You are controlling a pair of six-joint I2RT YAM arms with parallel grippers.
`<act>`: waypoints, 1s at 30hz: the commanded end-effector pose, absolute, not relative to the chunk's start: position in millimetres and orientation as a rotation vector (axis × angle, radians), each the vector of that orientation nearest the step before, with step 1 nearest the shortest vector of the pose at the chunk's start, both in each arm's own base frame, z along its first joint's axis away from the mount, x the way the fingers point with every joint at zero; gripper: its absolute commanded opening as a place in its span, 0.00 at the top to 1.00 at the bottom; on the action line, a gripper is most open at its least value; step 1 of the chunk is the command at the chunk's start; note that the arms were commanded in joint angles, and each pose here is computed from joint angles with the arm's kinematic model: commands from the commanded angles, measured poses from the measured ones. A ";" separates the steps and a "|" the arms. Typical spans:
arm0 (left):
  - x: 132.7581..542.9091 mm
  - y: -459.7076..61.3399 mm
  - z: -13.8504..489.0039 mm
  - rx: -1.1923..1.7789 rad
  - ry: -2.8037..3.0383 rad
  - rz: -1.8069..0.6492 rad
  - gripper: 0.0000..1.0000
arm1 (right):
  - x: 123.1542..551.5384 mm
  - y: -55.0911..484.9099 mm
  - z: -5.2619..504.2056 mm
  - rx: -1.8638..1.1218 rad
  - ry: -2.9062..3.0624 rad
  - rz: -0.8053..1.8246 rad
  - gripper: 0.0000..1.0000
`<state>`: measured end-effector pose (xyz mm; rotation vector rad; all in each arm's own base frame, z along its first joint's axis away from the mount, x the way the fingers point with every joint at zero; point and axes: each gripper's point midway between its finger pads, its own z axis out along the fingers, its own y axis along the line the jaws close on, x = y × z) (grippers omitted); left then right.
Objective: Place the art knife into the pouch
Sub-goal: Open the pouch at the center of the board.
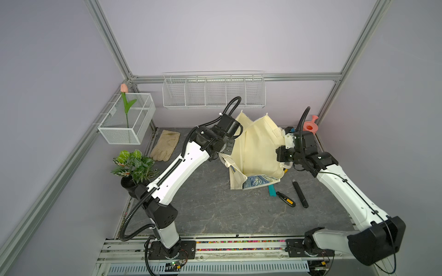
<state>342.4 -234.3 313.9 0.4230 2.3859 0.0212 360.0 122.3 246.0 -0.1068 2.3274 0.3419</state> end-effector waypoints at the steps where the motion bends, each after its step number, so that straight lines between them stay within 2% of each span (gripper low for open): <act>1: 323.1 -174.4 317.1 0.394 2.450 0.157 1.00 | 364.3 79.2 242.1 -0.038 2.362 0.141 0.93; 6: 321.1 -148.3 318.6 0.343 2.456 0.136 1.00 | 369.0 76.1 244.5 -0.046 2.391 0.141 0.93; 15: 327.8 -196.5 288.2 0.450 2.520 -0.112 1.00 | 369.7 129.5 268.2 -0.176 2.336 0.379 0.92; 16: 329.2 -201.2 287.7 0.457 2.519 -0.132 1.00 | 368.5 136.0 272.7 -0.197 2.326 0.403 0.88; 18: 332.0 -207.9 289.2 0.466 2.514 -0.164 1.00 | 366.3 145.3 281.5 -0.229 2.304 0.437 0.73; 20: 333.7 -214.7 287.9 0.480 2.522 -0.195 1.00 | 364.0 154.5 294.4 -0.256 2.266 0.471 0.50; 23: 333.9 -224.1 287.1 0.498 2.533 -0.245 1.00 | 361.8 162.0 316.1 -0.275 2.198 0.503 0.25; 24: 334.0 -226.5 287.8 0.501 2.532 -0.259 1.00 | 360.6 164.1 324.6 -0.281 2.173 0.514 0.21; 30: 336.8 -236.3 295.4 0.515 2.508 -0.297 1.00 | 339.3 180.1 396.9 -0.350 1.988 0.634 0.17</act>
